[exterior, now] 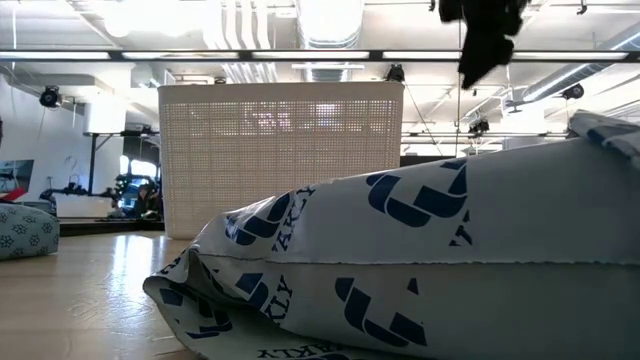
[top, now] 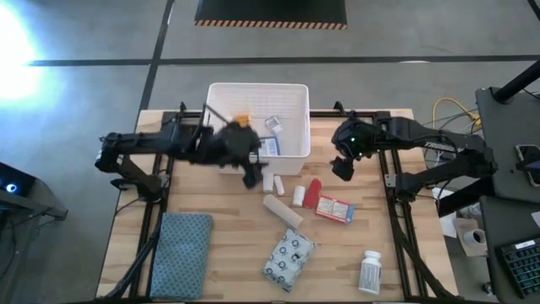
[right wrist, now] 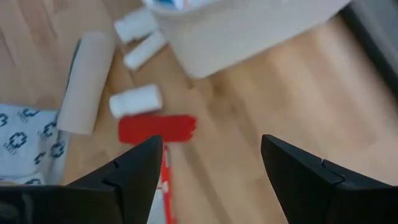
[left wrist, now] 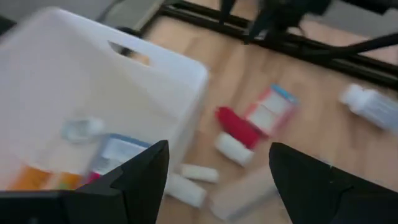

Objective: Pick & place medical supplies in basket/bin
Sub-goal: Put the white purple pill bottle into the white bin

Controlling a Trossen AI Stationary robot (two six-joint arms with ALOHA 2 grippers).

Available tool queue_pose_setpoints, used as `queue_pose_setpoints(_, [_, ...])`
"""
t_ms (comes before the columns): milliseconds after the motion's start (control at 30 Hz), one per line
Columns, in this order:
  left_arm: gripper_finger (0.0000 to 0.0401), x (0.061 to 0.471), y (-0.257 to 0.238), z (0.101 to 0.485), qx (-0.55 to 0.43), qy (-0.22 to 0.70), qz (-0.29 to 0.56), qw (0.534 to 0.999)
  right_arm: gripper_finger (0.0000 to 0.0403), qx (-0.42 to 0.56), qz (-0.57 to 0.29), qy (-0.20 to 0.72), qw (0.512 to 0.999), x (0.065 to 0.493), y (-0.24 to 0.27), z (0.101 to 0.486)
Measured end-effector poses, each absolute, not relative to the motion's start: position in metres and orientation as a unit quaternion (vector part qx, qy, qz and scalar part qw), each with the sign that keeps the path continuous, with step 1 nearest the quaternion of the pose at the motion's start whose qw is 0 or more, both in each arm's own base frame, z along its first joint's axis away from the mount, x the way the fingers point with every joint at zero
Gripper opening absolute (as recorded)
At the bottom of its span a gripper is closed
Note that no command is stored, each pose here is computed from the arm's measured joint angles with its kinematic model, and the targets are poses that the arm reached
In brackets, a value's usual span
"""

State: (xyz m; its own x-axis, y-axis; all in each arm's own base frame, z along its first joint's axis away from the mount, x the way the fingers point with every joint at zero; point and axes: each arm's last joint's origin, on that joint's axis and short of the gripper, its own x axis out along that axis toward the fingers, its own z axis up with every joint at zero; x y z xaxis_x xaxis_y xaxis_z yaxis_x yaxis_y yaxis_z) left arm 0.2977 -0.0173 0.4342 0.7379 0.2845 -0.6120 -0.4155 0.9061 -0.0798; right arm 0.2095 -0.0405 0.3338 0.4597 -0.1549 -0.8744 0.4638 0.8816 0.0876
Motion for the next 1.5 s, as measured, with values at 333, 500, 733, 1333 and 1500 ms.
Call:
queue_pose_setpoints(333, [0.0255,0.295,-0.078,0.358,-0.185,0.403,0.196,0.875,0.0262,0.166,-0.089,0.521,0.832,0.217,-0.024,0.258])
queue_pose_setpoints(500, [0.0255,0.287,-0.107,0.312,-0.25,0.421,0.218,0.845,0.0262,0.031,-0.009,0.545,0.838,0.215,-0.005,0.238])
queue_pose_setpoints(733, [0.0255,0.296,-0.145,0.269,-0.374,0.316,0.136,0.862,0.0258,0.096,-0.002,0.54,0.836,0.222,0.012,0.23])
queue_pose_setpoints(1333, [0.0255,0.362,-0.184,0.184,-0.389,0.326,0.096,0.856,0.0243,0.269,0.135,0.608,0.734,0.249,0.086,0.188])
queue_pose_setpoints(1500, [0.0255,0.373,-0.19,0.178,-0.318,0.349,0.082,0.878,0.024,0.318,0.111,0.608,0.719,0.256,0.097,0.181])
